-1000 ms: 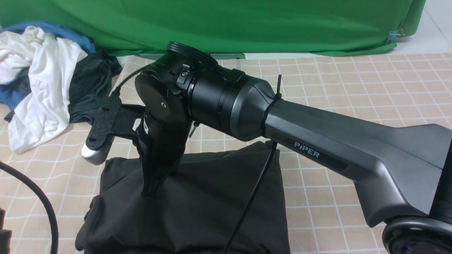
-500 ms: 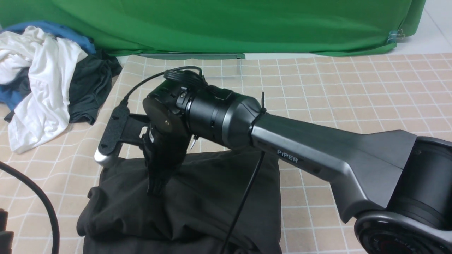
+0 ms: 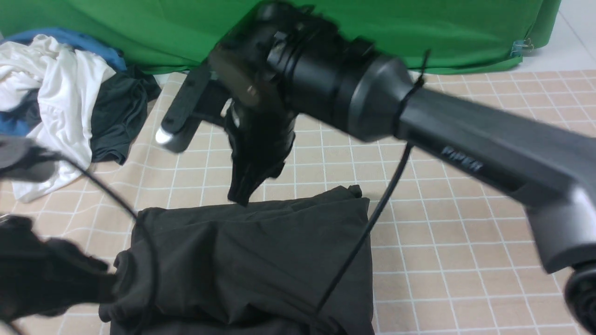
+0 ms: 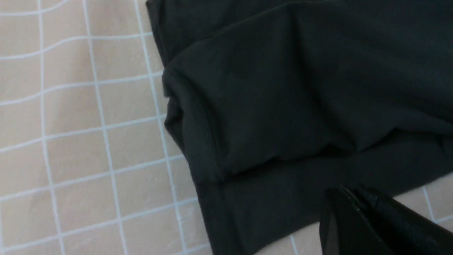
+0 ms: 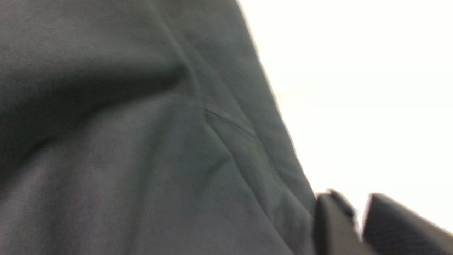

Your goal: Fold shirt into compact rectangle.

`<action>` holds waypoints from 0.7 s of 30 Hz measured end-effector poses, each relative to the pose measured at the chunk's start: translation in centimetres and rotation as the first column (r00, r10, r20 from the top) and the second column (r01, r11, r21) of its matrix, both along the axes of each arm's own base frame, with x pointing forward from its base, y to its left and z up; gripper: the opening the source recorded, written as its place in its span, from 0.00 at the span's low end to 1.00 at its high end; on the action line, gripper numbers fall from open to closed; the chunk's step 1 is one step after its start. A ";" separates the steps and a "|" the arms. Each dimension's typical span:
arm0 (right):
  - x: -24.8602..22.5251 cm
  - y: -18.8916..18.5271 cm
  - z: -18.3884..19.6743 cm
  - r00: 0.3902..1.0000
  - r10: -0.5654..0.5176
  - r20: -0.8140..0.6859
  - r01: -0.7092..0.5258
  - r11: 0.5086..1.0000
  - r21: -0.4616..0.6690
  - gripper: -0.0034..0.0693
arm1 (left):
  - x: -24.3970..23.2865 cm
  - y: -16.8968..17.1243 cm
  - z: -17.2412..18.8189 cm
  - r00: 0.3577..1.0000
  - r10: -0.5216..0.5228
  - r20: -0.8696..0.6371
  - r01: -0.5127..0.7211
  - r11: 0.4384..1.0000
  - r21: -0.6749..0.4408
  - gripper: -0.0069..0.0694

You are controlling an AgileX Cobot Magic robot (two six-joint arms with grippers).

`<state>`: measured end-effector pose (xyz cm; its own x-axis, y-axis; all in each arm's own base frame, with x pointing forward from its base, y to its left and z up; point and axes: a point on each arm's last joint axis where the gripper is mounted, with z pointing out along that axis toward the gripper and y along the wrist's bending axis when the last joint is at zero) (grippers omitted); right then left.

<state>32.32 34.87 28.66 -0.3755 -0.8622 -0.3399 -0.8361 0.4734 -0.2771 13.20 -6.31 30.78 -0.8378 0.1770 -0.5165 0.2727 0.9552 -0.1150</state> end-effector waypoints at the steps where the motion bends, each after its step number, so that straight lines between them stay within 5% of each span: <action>1: 0.2 -0.6 0.4 0.999 -0.030 -0.024 0.031 0.999 0.031 0.12 | 0.9 -0.5 -0.5 1.000 -0.008 -0.006 0.008 1.000 0.006 0.11; 7: 0.1 -4.1 -0.3 0.953 -0.144 -0.266 0.182 0.975 0.125 0.10 | 5.3 -2.7 -4.4 0.993 -0.020 -0.119 0.025 0.999 0.041 0.11; 21: -6.4 -8.2 -10.0 0.822 -0.232 -0.520 0.178 0.972 -0.154 0.10 | 4.6 -2.1 -12.9 0.942 0.052 -0.331 0.000 0.988 0.156 0.11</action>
